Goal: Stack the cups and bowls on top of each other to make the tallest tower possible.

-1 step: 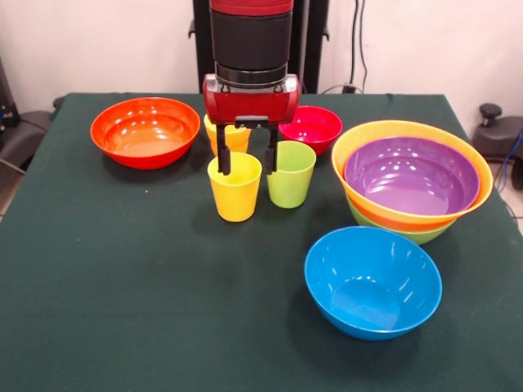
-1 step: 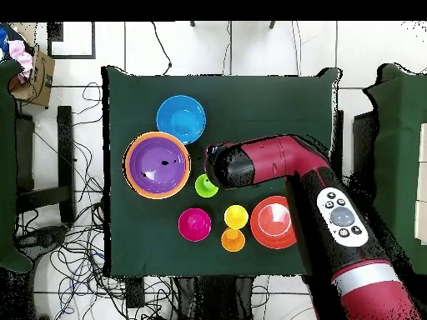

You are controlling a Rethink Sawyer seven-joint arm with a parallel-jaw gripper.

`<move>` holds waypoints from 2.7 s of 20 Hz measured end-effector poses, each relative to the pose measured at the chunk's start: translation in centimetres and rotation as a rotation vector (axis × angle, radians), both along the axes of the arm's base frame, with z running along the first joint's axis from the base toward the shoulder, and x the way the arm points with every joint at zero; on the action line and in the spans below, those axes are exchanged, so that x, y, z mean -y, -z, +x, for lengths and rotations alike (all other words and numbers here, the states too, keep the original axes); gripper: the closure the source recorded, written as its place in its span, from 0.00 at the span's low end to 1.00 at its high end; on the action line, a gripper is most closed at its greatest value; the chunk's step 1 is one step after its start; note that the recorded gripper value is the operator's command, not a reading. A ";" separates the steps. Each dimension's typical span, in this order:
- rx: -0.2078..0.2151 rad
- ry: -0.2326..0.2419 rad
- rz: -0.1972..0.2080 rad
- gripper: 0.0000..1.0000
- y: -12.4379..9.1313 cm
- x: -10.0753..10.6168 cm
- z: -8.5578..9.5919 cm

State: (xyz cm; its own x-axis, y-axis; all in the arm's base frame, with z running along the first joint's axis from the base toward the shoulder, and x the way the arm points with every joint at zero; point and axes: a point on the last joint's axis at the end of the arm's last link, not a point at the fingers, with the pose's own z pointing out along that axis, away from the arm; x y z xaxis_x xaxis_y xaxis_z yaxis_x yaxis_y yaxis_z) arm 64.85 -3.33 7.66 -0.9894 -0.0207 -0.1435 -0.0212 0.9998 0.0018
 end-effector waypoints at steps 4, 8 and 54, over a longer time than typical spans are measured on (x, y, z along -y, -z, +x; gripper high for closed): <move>-0.020 -0.006 0.005 0.00 0.5 -0.4 -0.7; -0.038 -0.015 0.010 0.00 0.9 -0.8 -1.7; -0.001 0.029 -0.071 0.00 2.3 1.9 -3.7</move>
